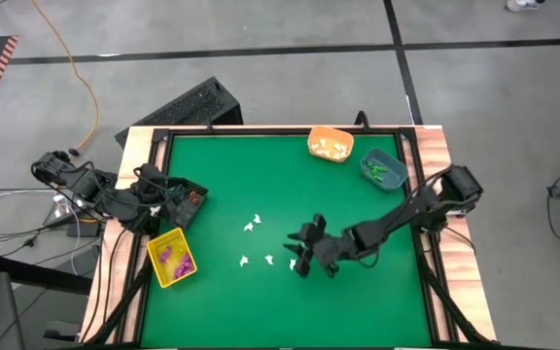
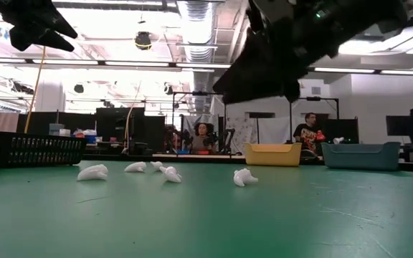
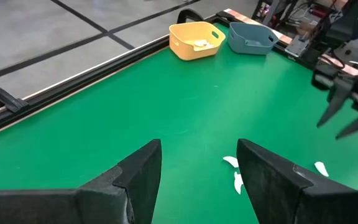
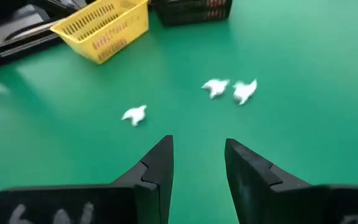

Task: Sort Halloween decoration
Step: Put the white ghost toy into the light orange bin

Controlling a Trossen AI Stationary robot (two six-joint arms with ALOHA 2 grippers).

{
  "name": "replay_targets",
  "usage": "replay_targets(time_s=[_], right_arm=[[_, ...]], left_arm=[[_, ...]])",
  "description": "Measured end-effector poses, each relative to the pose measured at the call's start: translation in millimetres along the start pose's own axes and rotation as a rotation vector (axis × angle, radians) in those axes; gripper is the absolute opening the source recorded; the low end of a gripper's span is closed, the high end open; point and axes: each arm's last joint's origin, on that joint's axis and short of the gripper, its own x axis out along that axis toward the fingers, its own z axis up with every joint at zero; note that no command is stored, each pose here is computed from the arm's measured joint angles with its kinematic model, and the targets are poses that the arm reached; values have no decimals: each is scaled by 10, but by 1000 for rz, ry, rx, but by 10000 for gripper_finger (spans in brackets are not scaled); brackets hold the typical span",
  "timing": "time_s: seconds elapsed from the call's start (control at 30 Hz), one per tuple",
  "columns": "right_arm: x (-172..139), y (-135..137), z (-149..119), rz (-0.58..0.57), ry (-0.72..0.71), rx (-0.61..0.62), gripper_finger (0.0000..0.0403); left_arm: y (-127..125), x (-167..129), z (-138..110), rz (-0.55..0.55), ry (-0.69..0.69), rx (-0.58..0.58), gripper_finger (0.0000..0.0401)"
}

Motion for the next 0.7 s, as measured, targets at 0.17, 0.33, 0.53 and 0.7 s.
replay_targets(time_s=[0.17, 0.33, 0.53, 0.7], right_arm=[[155, 159, -395, 4, 23, 78, 134], [282, 227, -770, -3, 68, 160, 129], [353, 246, -1139, -63, 93, 206, 127], [382, 242, -1355, -88, 133, 167, 127]], left_arm=[[3, 0, -3, 2, 2, 3, 199], [10, 0, -11, 8, 8, -3, 199], [10, 0, -11, 7, 8, -12, 199], [10, 0, -10, 7, 8, -14, 199]])
